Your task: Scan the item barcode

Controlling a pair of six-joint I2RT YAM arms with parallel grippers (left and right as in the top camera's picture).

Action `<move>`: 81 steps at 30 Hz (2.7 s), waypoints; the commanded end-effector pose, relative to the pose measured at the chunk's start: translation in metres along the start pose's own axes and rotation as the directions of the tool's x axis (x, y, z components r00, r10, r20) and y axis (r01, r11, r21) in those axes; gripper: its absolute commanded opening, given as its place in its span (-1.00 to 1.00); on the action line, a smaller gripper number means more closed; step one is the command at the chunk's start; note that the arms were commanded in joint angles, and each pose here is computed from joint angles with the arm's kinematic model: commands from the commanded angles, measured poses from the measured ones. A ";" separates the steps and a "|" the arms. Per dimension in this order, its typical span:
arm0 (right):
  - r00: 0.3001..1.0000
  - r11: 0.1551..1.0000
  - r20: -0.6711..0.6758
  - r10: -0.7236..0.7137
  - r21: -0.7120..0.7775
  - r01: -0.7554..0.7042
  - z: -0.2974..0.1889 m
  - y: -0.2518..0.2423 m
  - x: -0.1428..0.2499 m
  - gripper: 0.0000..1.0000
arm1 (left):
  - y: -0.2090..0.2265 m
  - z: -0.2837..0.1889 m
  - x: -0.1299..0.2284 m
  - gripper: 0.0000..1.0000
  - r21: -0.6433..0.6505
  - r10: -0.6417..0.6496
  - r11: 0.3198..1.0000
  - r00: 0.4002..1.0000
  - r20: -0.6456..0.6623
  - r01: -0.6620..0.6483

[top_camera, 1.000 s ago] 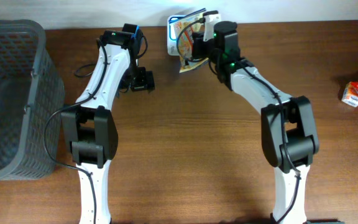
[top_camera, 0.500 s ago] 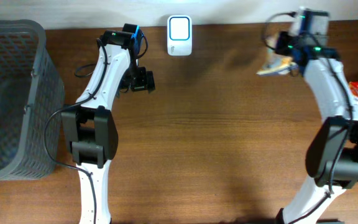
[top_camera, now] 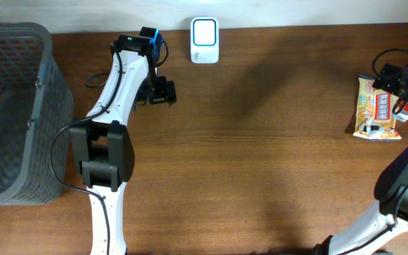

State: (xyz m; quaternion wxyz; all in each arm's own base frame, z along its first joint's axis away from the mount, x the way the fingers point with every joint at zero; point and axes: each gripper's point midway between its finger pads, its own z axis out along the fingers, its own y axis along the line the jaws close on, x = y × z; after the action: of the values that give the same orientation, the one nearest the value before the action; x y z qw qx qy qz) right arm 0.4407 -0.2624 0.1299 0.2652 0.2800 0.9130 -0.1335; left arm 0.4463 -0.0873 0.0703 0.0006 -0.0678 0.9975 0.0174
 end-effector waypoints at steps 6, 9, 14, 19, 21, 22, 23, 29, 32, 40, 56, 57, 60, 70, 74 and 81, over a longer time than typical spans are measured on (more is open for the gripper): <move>0.951 0.966 0.216 0.222 -0.181 -0.185 -0.184 -0.005 -0.034 0.97 | -0.002 0.000 0.002 0.99 0.002 -0.010 1.000 1.000 -0.004 0.010; 0.958 0.943 0.187 0.217 -0.295 -0.156 -0.228 0.008 -0.013 0.98 | -0.002 0.000 0.002 0.98 0.002 -0.010 1.000 1.000 -0.004 0.010; 0.980 0.916 0.072 0.183 -0.374 -0.144 -0.268 0.024 0.046 0.97 | -0.002 0.000 0.002 0.98 0.002 -0.010 1.000 1.000 -0.004 0.010; 0.997 0.903 -0.001 0.076 -0.425 -0.069 -0.266 0.053 0.121 0.97 | -0.002 0.000 0.002 0.98 0.002 -0.010 1.000 1.000 -0.005 0.010; 0.998 0.875 -0.064 0.021 -0.481 -0.049 -0.265 0.069 0.153 0.97 | -0.002 0.000 0.002 0.98 0.002 -0.010 1.000 1.000 -0.005 0.010; 0.994 0.850 -0.107 -0.012 -0.525 -0.046 -0.264 0.080 0.170 0.97 | -0.002 0.000 0.002 0.98 0.002 -0.010 1.000 1.000 -0.004 0.010; 0.985 0.817 -0.166 -0.056 -0.575 -0.050 -0.263 0.093 0.190 0.97 | -0.002 0.000 0.002 0.98 0.002 -0.010 1.000 1.000 -0.005 0.010; 0.948 0.818 -0.298 -0.115 -0.570 -0.080 -0.237 0.105 0.217 0.97 | -0.002 0.000 0.002 0.98 0.002 -0.010 1.000 1.000 -0.005 0.010; 0.920 0.834 -0.370 -0.131 -0.542 -0.099 -0.219 0.108 0.223 0.97 | -0.002 0.000 0.002 0.98 0.002 -0.010 1.000 1.000 -0.004 0.010; 0.894 0.845 -0.390 -0.222 -0.535 -0.024 -0.206 0.118 0.235 0.97 | -0.002 0.000 0.002 0.98 0.002 -0.010 1.000 1.000 -0.005 0.010; 0.951 0.737 0.042 -0.308 -0.621 0.266 -0.200 0.169 0.245 0.97 | -0.002 0.000 0.002 0.98 0.002 -0.010 1.000 1.000 -0.005 0.010; 0.953 0.730 0.071 -0.293 -0.627 0.271 -0.196 0.168 0.250 0.97 | -0.002 0.000 0.002 0.98 0.002 -0.010 1.000 1.000 -0.005 0.010; 0.956 0.706 0.178 -0.233 -0.645 0.292 -0.189 0.164 0.262 0.97 | -0.002 0.000 0.002 0.98 0.002 -0.009 1.000 1.000 -0.005 0.009; 0.901 0.593 0.431 -0.046 -0.714 0.372 -0.198 0.154 0.289 0.97 | -0.002 0.000 0.002 0.98 0.002 -0.010 1.000 1.000 -0.005 0.010; 0.872 0.577 0.489 0.006 -0.714 0.397 -0.202 0.149 0.293 0.97 | -0.002 0.000 0.002 0.98 0.002 -0.009 1.000 1.000 -0.005 0.009; 0.817 0.564 0.570 0.086 -0.704 0.432 -0.216 0.144 0.285 0.97 | -0.002 0.000 0.002 0.98 0.002 -0.010 1.000 1.000 -0.004 0.010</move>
State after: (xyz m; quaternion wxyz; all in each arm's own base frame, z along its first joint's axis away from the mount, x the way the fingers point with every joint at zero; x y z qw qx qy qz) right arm 0.2369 0.0634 0.1309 0.5812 -0.0171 0.7897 0.1956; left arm 0.4460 -0.0875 0.0697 -0.0002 -0.0674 0.9976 0.0176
